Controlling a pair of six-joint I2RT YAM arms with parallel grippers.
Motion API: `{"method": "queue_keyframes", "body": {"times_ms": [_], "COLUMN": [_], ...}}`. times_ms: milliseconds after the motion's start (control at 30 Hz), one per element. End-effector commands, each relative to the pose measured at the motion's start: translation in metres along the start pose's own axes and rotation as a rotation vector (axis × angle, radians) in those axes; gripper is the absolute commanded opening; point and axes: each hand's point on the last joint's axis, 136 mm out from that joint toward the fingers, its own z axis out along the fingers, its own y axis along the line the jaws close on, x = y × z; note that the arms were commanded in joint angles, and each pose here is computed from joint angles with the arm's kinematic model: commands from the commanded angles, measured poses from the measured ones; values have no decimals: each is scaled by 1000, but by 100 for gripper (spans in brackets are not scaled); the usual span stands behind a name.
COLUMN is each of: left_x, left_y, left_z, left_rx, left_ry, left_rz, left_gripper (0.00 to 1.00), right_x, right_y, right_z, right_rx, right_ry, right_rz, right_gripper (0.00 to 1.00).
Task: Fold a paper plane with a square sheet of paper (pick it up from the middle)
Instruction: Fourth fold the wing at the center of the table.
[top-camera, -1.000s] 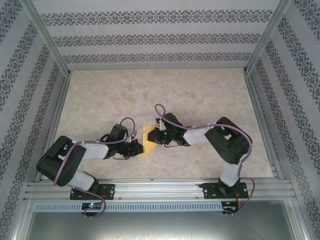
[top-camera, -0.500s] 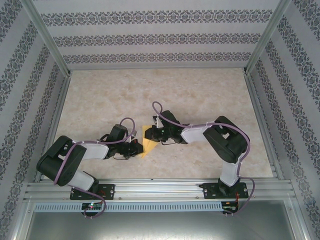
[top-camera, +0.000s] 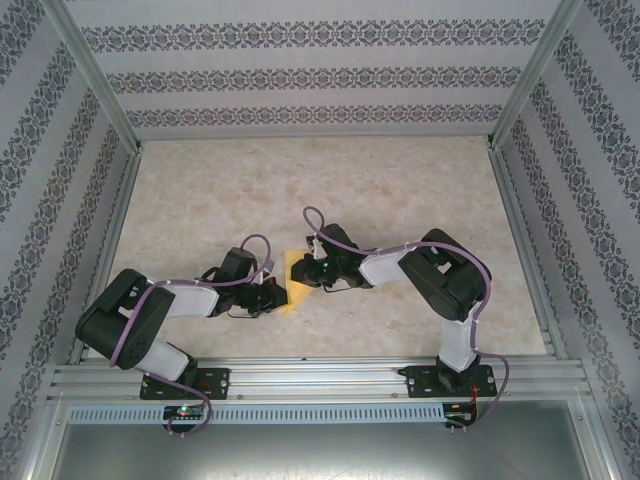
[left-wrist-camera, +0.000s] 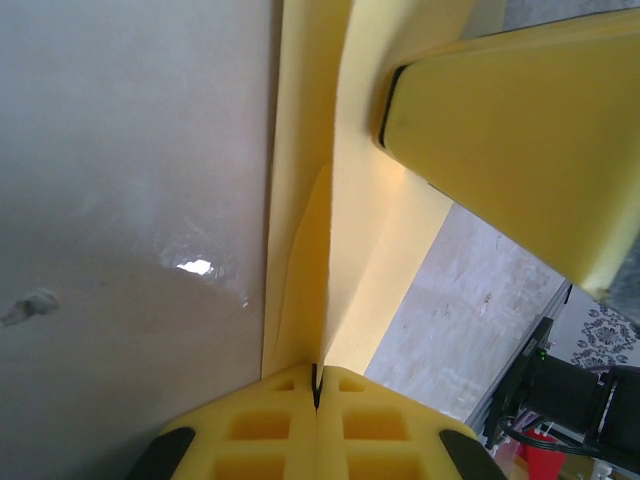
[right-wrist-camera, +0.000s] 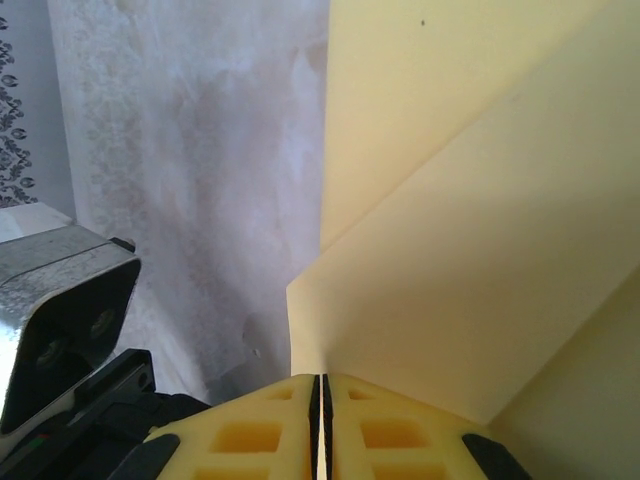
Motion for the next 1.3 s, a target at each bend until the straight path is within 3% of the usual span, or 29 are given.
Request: {"method": "queue_keyframes", "body": {"times_ms": [0, 267, 600, 933, 1067, 1267], "left_x": [7, 8, 8, 14, 16, 24], "left_y": [30, 32, 22, 20, 30, 37], "left_z": [0, -3, -11, -14, -12, -13], "left_rx": [-119, -140, -124, -132, -175, -207], "left_ry": [17, 17, 5, 44, 60, 83], "left_rz": [-67, -59, -27, 1, -13, -22], "left_gripper": [0, 1, 13, 9, 2, 9], "right_x": [-6, -2, 3, 5, 7, 8], "right_y": [-10, -26, -38, -38, -41, -44], "right_z": [3, 8, 6, 8, 8, 7], "right_rx": [22, 69, 128, 133, 151, 175], "right_ry": [-6, 9, 13, 26, 29, 32], "right_rz": [5, 41, 63, 65, 68, 67], "right_gripper": [13, 13, 11, 10, 10, 10]}}
